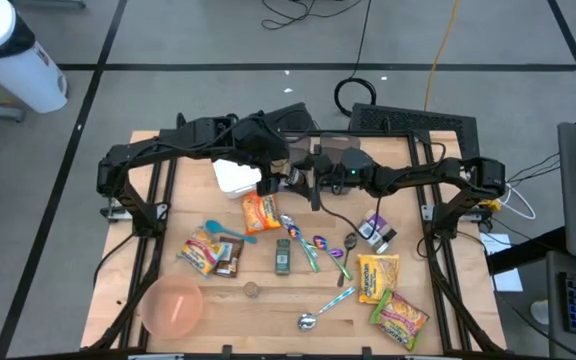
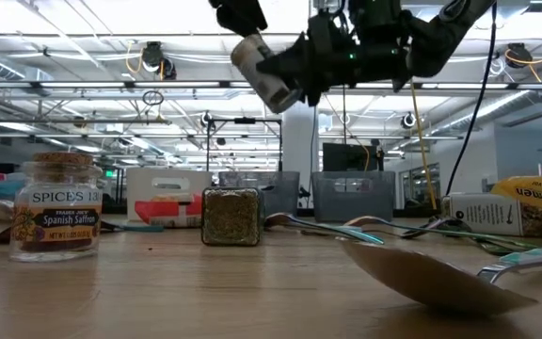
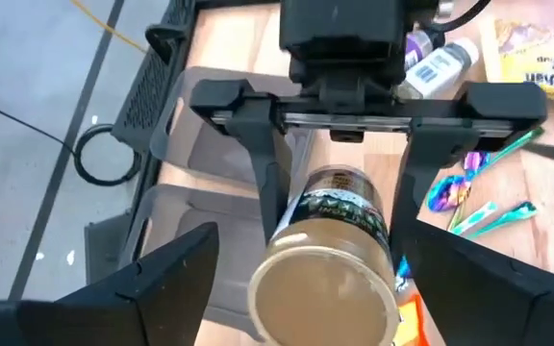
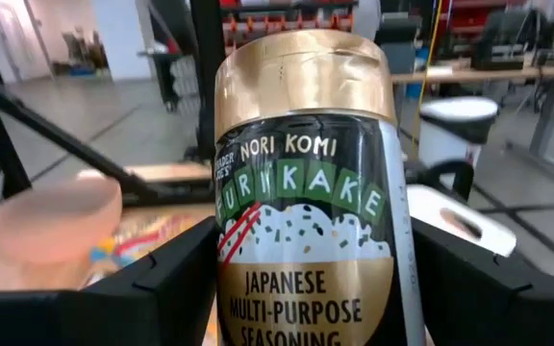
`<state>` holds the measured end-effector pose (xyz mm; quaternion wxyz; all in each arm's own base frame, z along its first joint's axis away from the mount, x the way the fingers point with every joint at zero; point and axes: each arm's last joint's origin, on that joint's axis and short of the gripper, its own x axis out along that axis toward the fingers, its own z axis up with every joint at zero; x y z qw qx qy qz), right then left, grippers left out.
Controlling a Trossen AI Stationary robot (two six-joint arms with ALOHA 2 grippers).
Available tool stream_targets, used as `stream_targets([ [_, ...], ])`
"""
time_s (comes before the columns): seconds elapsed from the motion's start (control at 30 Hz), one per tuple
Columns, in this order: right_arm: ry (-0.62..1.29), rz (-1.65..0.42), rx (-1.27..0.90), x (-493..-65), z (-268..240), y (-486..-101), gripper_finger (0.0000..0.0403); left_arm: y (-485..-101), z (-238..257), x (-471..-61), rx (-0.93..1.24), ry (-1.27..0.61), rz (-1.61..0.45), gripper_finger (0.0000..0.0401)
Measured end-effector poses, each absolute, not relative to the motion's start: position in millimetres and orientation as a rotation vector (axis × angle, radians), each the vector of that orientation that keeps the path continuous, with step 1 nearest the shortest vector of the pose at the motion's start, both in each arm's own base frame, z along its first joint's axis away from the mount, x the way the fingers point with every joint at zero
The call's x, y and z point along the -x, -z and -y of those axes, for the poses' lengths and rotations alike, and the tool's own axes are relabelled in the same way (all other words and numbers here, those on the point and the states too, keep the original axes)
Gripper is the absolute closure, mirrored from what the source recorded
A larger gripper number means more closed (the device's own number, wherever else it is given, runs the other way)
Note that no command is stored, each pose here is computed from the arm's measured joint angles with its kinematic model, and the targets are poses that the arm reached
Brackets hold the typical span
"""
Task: Pick & Place Food Item
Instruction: Put the gold seasoning bottle into the left black bin
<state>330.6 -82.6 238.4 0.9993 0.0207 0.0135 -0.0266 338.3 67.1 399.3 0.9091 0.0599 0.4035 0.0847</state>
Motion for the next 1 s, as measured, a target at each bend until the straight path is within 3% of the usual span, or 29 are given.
stream_targets([
  [0.23,0.074,-0.007,-0.023,-329.1,88.6,-241.2,0.0128,-413.0,-70.3,-318.5,-0.269,-0.306,-0.86,0.0039],
  [0.5,0.078,0.064,-0.036,-321.7,98.6,-254.5,0.0128,-439.5,-85.1,-274.5,-0.089,-0.238,-0.745,0.0056],
  [0.83,-0.055,0.256,-0.088,-309.7,101.1,-283.3,0.0128,-373.6,-95.2,-273.5,0.01,-0.129,-0.648,0.0073],
  [1.0,-0.077,0.255,-0.095,-309.5,99.5,-282.8,0.0128,-356.6,-97.0,-279.4,0.004,-0.134,-0.579,0.0069],
])
